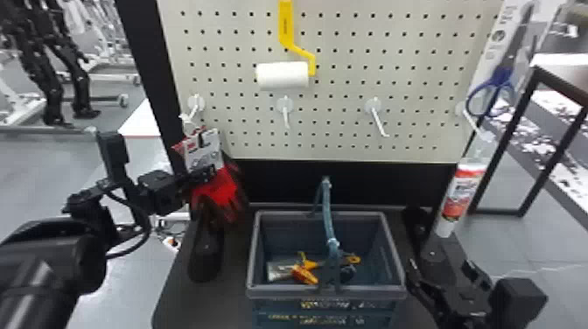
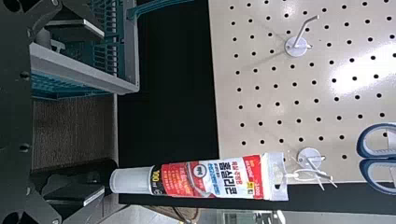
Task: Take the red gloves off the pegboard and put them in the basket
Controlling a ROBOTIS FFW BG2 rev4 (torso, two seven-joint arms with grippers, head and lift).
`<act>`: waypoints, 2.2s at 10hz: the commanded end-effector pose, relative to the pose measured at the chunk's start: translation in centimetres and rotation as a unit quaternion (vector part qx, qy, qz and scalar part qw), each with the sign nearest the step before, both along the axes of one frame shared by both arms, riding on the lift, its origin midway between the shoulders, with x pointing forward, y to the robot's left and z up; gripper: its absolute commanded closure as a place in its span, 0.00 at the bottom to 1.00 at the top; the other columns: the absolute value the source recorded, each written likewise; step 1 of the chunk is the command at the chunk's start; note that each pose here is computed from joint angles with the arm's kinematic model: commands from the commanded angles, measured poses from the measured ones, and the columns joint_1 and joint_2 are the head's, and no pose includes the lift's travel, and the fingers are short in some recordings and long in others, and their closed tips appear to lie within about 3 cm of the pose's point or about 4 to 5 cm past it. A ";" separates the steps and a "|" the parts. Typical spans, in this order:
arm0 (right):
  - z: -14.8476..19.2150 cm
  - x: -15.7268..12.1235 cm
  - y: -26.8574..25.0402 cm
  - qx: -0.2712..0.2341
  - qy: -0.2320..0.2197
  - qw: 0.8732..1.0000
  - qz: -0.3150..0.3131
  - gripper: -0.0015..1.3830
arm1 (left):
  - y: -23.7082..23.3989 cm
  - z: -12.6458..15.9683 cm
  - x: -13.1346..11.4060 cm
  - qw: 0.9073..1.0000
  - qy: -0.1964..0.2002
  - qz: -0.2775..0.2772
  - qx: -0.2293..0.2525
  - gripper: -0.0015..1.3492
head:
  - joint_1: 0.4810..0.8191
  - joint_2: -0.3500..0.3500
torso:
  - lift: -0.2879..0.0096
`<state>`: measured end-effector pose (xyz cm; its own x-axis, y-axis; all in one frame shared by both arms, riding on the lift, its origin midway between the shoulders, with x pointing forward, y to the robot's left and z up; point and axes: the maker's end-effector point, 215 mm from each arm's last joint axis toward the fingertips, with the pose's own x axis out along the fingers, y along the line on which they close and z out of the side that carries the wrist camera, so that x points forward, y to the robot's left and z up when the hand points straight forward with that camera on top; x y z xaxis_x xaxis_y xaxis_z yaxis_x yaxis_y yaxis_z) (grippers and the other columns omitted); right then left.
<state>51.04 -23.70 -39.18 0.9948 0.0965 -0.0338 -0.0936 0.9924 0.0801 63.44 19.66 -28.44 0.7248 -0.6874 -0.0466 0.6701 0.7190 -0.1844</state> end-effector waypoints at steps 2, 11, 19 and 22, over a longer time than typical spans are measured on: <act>-0.1 0.0 0.0 0.000 0.001 1.000 0.000 0.10 | -0.1 0.0 -0.1 1.000 0.001 0.000 -0.003 0.91 | 0.20 0.50 | 0.63; -0.1 -0.1 0.0 0.002 0.001 1.000 0.000 0.10 | -1.9 2.6 -0.6 0.999 -0.028 -0.002 -0.021 0.91 | 0.20 0.50 | 0.63; -0.4 -0.1 0.0 0.003 0.003 1.000 -0.001 0.10 | -6.0 3.5 -2.9 0.997 -0.036 0.023 -0.070 0.91 | 0.20 0.50 | 0.63; -0.4 -0.1 0.0 0.004 0.003 1.000 -0.001 0.10 | -6.4 2.2 -3.4 0.992 -0.040 0.059 -0.101 0.91 | 0.20 0.50 | 0.63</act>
<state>50.95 -23.74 -39.54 0.9946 0.0954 -0.0396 -0.0916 0.9918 0.0891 60.22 13.36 -26.19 0.7906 -0.5996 0.1245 0.6083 0.7453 -0.2730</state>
